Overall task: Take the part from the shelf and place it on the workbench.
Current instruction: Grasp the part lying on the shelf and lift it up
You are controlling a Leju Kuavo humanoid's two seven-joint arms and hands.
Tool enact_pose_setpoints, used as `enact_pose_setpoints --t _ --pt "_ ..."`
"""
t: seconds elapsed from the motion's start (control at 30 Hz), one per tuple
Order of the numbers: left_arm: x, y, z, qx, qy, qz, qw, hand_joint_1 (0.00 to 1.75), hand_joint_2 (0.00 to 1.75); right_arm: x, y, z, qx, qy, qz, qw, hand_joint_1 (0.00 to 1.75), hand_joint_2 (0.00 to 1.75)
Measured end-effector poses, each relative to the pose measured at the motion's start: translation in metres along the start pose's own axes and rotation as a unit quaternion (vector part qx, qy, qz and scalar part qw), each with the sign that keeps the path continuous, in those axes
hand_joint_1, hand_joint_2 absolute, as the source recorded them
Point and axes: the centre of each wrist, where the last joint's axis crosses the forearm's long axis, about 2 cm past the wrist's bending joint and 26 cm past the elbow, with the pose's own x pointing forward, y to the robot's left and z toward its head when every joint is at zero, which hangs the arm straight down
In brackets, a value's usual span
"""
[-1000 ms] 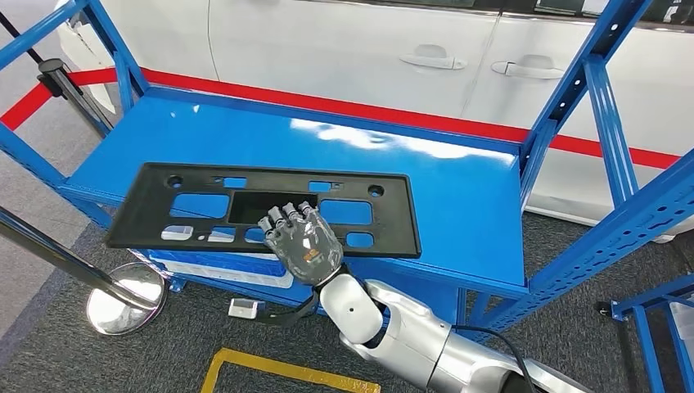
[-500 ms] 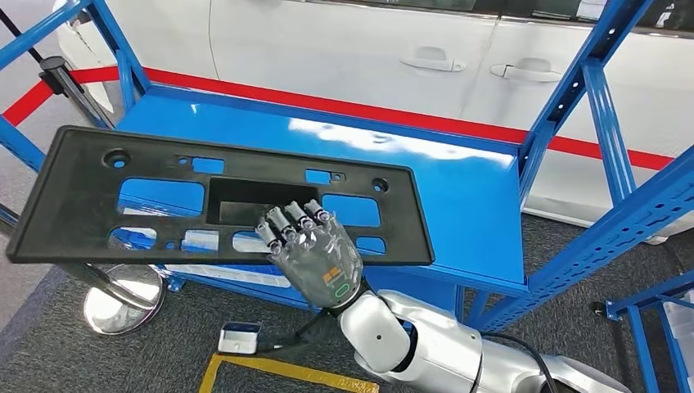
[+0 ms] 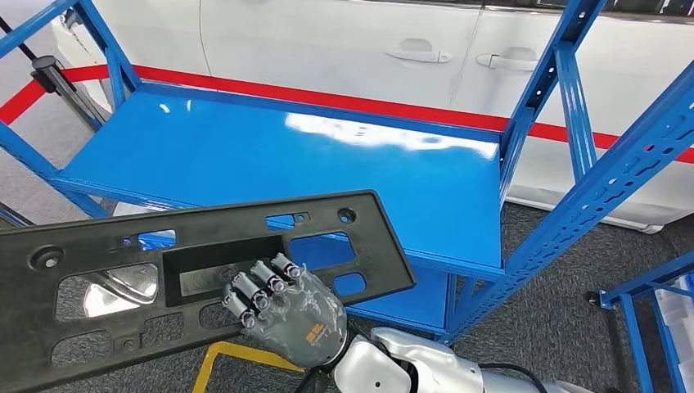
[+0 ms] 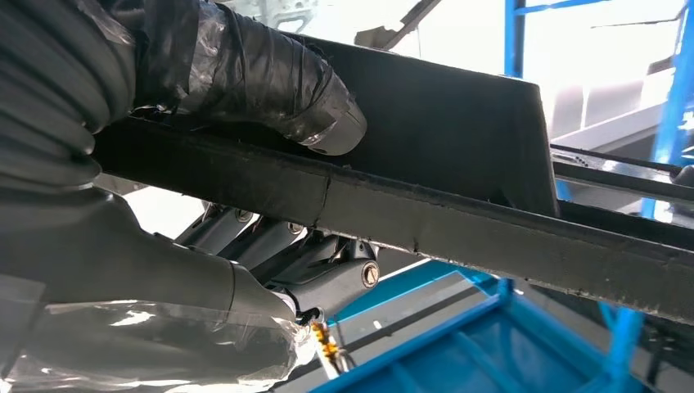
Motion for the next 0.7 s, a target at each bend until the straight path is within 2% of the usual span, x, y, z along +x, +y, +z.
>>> enact_pose_setpoints --t 0.7 --pt "0.0037 -0.0033 -0.0002 -0.005 -0.004 -0.006 1.0 0.0 0.0 0.0054 0.0005 0.0023 0.015 0.002 -0.025 1.0 1.75 1.75"
